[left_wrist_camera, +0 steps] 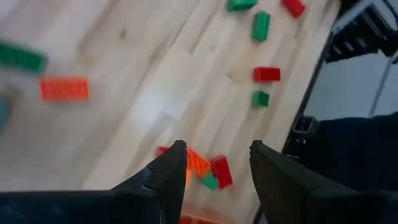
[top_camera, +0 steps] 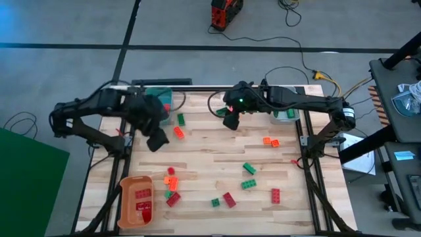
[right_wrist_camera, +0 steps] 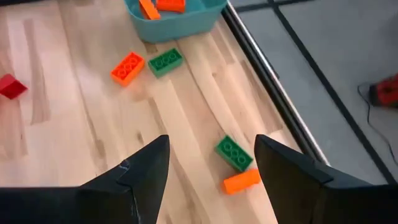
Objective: Sort blocks
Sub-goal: Put the red game piece into the orange bin
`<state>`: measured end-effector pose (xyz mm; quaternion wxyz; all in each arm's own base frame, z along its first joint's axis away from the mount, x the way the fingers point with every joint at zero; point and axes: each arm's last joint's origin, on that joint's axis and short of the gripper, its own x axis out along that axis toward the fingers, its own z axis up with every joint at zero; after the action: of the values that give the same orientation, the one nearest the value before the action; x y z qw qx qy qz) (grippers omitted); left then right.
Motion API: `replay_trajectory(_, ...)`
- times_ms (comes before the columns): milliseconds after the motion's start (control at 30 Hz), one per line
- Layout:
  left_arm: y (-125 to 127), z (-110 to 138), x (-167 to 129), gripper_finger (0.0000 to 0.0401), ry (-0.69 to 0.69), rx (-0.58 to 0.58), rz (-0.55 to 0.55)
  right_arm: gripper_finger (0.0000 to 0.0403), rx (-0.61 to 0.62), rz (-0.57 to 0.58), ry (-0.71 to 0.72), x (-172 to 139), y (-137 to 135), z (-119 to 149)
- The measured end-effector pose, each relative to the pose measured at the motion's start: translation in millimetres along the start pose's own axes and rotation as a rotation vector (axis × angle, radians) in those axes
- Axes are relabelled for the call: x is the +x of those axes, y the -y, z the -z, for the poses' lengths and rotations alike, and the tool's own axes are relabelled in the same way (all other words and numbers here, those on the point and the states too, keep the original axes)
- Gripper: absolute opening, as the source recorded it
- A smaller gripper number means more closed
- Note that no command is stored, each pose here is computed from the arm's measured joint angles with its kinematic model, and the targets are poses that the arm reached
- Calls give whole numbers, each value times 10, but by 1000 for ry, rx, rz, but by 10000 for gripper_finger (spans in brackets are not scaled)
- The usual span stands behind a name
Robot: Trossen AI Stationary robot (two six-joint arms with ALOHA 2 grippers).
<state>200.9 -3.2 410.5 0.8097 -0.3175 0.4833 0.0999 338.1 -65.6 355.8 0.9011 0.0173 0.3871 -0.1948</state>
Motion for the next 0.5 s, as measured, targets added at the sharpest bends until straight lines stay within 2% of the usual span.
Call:
replay_trajectory(167, 153, 188, 132, 155, 3, -143, -82, 231, 32, 3, -15, 21, 6, 26)
replay_trajectory(233, 173, 252, 263, 158, -11, -288, -144, 234, 33, 3, -18, 23, 5, 29)
replay_trajectory(400, 134, 385, 682, 177, -32, -776, -332, 242, 32, 3, -22, 27, 5, 35)
replay_trajectory(433, 131, 418, 778, 181, -51, -836, -365, 243, 32, 3, -20, 19, 7, 35)
replay_trajectory(500, 128, 455, 974, 189, -58, -869, -420, 244, 29, 3, -17, 7, 9, 34)
